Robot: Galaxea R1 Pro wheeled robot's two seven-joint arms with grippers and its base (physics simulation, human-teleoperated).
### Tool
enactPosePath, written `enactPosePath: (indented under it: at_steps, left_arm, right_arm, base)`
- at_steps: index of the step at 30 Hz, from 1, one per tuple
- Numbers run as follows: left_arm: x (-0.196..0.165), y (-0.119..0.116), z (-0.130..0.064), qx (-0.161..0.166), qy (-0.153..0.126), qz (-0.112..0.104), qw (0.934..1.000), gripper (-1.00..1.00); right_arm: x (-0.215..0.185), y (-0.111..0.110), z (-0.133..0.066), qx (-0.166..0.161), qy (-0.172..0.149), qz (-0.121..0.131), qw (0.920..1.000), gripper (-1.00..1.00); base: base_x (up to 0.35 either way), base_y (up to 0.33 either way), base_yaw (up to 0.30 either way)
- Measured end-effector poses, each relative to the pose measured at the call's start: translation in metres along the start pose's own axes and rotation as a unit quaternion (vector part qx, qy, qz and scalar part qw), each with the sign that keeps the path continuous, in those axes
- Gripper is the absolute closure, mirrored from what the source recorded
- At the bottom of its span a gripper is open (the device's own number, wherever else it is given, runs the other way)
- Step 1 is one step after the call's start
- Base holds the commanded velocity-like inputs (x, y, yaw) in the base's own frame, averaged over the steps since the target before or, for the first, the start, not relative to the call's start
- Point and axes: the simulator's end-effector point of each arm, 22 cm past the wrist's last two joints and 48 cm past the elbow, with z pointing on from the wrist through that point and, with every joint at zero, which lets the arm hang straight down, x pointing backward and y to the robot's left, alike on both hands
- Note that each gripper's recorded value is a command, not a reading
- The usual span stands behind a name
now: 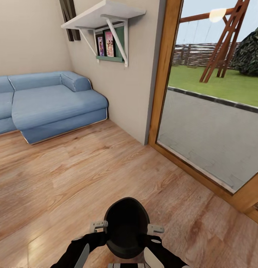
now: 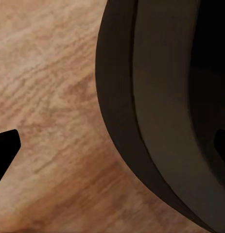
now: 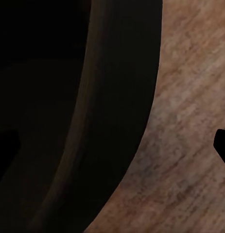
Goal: Place each of the two pumpkins and all three candles from the living room inside a cabinet in the living room (use any cabinet), then make sure every cabinet is closed, and position the cauldron so it is next to a table in the living room.
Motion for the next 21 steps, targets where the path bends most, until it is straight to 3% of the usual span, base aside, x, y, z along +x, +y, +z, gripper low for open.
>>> enactPosePath:
  at_steps: [21]
  left_arm:
    - [-0.0029, -0.0075, 0.0013, 0.005, -0.013, -0.001, 0.9999, -1.00]
  right_arm:
    - [-0.0001, 0.0002, -0.0001, 0.000, 0.000, -0.001, 1.0000, -1.00]
  base:
    - [0.000, 0.000, 0.000]
